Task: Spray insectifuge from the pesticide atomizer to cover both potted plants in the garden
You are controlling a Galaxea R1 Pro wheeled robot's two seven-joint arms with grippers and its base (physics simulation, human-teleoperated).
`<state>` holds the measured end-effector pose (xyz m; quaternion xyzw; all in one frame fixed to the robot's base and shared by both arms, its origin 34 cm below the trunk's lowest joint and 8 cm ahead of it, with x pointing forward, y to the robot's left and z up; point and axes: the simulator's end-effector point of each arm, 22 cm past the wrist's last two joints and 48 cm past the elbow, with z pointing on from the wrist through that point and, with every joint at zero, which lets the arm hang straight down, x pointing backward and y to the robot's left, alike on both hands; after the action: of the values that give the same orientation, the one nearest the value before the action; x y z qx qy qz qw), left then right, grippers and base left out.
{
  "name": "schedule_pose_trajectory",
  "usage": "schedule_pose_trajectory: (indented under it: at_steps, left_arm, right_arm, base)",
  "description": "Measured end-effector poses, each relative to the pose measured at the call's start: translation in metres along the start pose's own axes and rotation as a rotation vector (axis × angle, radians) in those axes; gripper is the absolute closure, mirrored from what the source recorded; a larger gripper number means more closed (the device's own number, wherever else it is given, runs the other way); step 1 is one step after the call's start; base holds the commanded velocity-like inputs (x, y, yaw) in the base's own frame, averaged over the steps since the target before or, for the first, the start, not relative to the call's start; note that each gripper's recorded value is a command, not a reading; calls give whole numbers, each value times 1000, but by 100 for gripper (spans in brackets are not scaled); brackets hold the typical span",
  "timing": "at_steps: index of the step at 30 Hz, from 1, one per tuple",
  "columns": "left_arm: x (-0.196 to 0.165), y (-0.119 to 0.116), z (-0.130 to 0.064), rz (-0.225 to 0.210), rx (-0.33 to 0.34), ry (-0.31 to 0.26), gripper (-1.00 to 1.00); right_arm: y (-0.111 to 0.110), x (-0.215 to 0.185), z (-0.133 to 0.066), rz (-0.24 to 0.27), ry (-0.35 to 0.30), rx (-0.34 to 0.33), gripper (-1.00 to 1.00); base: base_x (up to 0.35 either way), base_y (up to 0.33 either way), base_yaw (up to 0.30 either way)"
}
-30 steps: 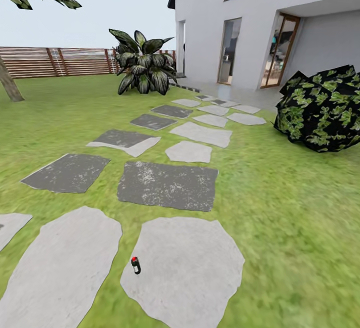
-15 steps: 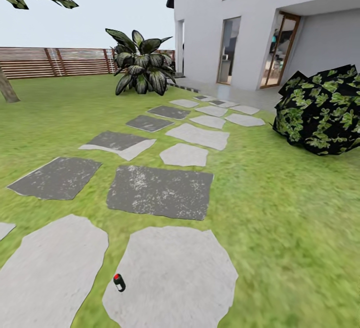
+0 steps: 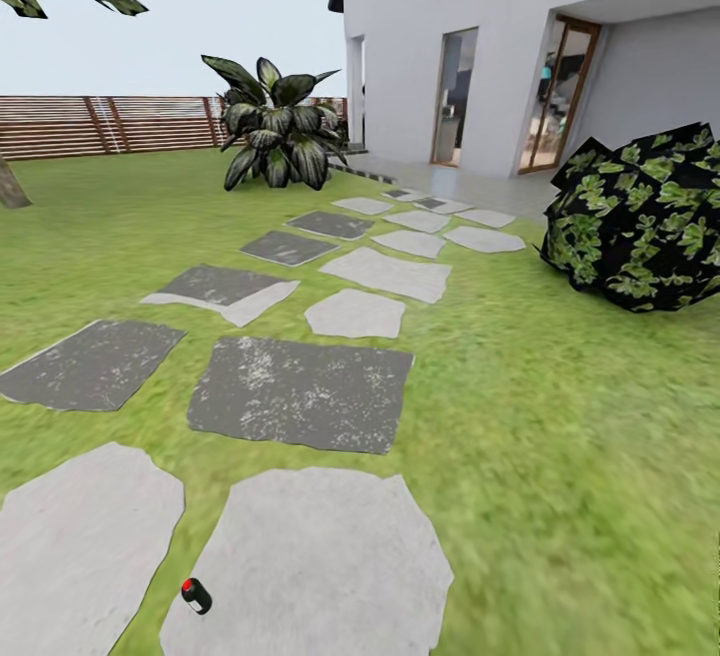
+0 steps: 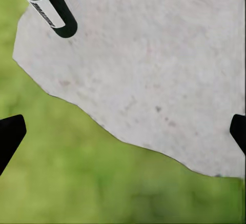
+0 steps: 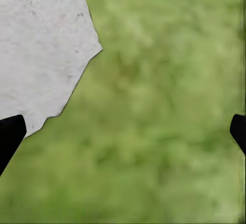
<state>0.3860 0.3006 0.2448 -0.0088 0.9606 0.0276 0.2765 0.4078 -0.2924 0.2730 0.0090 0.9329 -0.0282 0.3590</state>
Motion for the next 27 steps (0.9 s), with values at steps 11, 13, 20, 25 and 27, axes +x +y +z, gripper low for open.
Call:
schedule_pose_trajectory:
  at_steps: [11, 13, 20, 25, 27]
  left_arm:
    - [-1, 2, 0, 1, -2, -3, -100]
    - [-1, 3, 0, 2, -3, -3, -100]
    - [-1, 3, 0, 1, -4, -3, -100]
    - [-1, 3, 0, 2, -4, -3, -100]
    - [-1, 3, 0, 2, -4, -3, -100]
  right_arm:
    - [1, 0, 0, -2, 1, -4, -100]
    - [2, 0, 0, -4, 1, -8, -100]
    - [2, -1, 0, -3, -1, -6, -100]
    - [2, 0, 0, -4, 1, -7, -100]
    - [2, 0, 0, -4, 0, -7, -100]
  base:
    - [200, -224, 0]
    - [241, -196, 0]
    - [242, -195, 0]
    - [242, -195, 0]
    - [242, -195, 0]
